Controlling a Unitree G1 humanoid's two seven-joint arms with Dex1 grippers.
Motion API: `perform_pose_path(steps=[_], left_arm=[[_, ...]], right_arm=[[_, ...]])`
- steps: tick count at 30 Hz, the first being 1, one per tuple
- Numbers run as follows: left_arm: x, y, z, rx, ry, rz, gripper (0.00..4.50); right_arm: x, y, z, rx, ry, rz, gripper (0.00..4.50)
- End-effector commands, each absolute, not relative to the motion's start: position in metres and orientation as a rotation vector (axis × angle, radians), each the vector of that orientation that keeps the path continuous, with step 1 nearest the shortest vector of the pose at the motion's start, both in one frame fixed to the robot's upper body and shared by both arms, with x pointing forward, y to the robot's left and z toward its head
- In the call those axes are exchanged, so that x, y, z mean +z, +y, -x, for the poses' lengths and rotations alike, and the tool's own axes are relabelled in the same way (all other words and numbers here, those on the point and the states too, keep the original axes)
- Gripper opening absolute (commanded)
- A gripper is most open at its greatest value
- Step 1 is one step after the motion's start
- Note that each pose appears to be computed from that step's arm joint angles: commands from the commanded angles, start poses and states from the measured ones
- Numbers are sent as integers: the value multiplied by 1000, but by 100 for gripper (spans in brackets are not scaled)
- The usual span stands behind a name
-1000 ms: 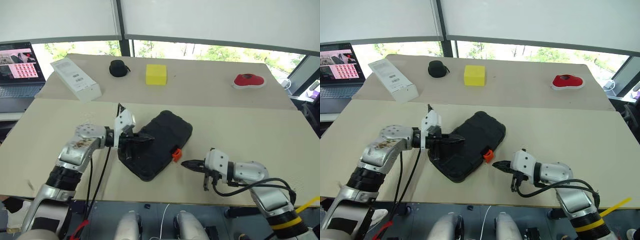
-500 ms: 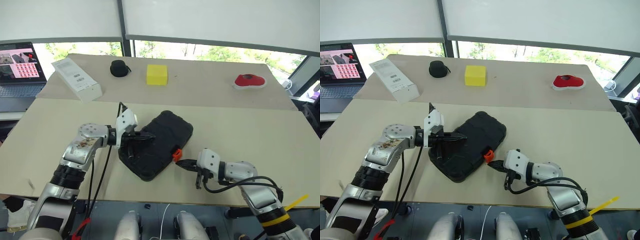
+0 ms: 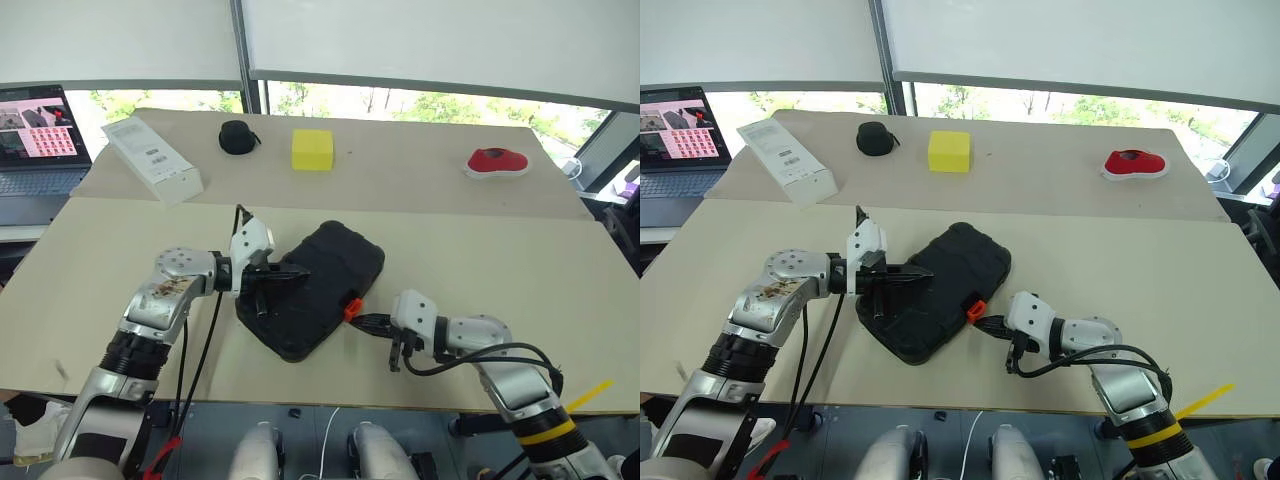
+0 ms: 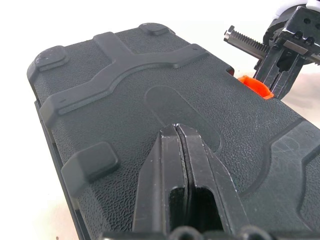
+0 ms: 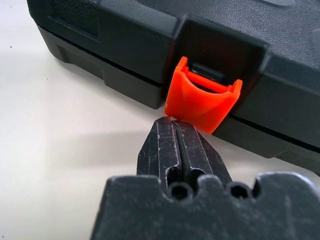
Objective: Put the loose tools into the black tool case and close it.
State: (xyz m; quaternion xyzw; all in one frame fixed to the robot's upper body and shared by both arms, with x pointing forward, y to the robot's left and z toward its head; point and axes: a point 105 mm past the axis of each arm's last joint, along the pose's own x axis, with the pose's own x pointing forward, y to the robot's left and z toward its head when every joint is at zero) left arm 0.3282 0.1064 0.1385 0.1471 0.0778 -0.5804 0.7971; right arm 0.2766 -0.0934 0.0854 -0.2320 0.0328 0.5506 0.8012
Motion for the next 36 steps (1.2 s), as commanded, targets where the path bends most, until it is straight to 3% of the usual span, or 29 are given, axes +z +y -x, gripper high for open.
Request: perform_pose_path(steps=[1,11,23,36], left_arm=[[124,103,-321,-1271,214,-312,6],[114,100,-319,-1277,237,-318,6],[110,101,-319,-1281,250,-326,6],[96,107,-323,-1241,313,-342,6]], right_arm=[[117,-85,-276,1208,-50,507,0],[133,-87,-276,1210,-78,498,0],[111,-96,-276,1213,74,521,0],[110,-91,-288,1176,43,520,0]])
